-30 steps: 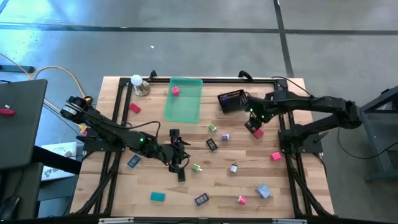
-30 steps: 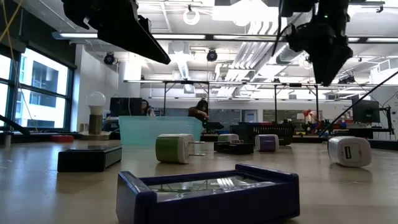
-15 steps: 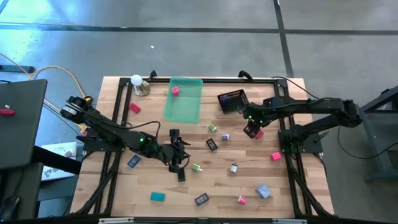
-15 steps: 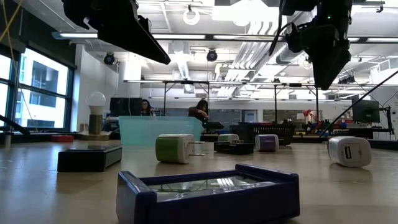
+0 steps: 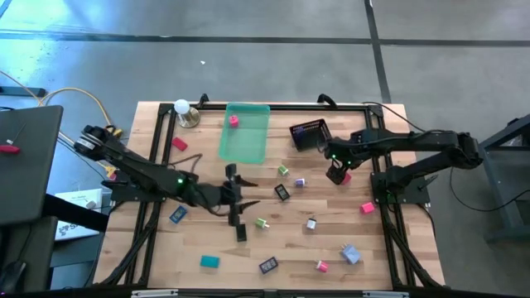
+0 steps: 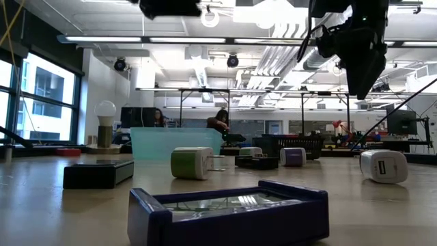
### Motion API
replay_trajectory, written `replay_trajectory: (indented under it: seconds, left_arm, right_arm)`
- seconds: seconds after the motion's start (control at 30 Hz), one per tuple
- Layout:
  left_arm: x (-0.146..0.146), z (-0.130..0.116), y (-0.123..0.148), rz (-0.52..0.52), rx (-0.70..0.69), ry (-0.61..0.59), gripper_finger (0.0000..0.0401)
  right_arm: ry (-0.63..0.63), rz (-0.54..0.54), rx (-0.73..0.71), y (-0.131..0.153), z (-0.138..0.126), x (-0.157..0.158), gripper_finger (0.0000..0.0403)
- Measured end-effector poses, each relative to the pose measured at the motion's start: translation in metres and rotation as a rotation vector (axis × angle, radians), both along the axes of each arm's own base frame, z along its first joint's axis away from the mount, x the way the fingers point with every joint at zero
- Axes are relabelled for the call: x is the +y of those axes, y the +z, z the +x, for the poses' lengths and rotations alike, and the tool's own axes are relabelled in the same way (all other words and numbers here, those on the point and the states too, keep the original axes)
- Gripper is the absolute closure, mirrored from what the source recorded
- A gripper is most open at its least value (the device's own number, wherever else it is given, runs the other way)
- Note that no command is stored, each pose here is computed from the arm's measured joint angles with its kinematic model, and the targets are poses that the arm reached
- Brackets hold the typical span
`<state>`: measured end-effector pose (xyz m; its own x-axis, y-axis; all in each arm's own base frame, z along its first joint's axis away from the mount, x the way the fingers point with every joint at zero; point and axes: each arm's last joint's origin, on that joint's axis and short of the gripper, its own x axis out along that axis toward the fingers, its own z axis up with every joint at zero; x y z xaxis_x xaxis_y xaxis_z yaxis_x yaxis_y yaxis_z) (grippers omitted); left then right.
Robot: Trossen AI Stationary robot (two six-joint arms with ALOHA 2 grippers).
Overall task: Pick & Place Office items
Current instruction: Put the red charger adapter into the green bin
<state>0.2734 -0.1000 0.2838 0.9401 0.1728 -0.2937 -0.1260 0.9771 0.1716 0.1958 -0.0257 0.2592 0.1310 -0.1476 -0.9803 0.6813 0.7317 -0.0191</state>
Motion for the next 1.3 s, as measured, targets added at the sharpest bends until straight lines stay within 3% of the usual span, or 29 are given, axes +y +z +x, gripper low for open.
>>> replay_trajectory:
  seconds: [0.2,0.4,0.6,0.8,0.9,1.3]
  left_arm:
    - [0.002,-0.011,0.012,-0.001,-0.023,-0.014,0.0181]
    - [0.002,-0.009,0.002,-0.014,0.033,0.0,0.0181]
    - [0.0,-0.005,-0.013,-0.024,0.112,0.018,0.0181]
    - [-0.001,-0.004,-0.016,-0.029,0.122,0.023,0.0181]
    - [-0.001,-0.004,-0.016,-0.029,0.121,0.023,0.0181]
    - [0.002,-0.003,-0.016,-0.03,0.121,0.032,0.0181]
  right_arm:
    - [0.005,0.045,0.012,0.0,-0.001,0.012,0.0057]
    - [-0.042,0.045,0.091,-0.004,-0.009,0.019,0.007]
    - [-0.043,0.073,0.151,-0.033,-0.017,0.026,0.0082]
    - [-0.017,-0.023,0.141,-0.063,-0.021,0.025,0.0089]
    - [-0.002,-0.066,0.127,-0.073,-0.022,0.024,0.0089]
    - [0.0,-0.061,0.074,-0.106,-0.028,0.009,0.0091]
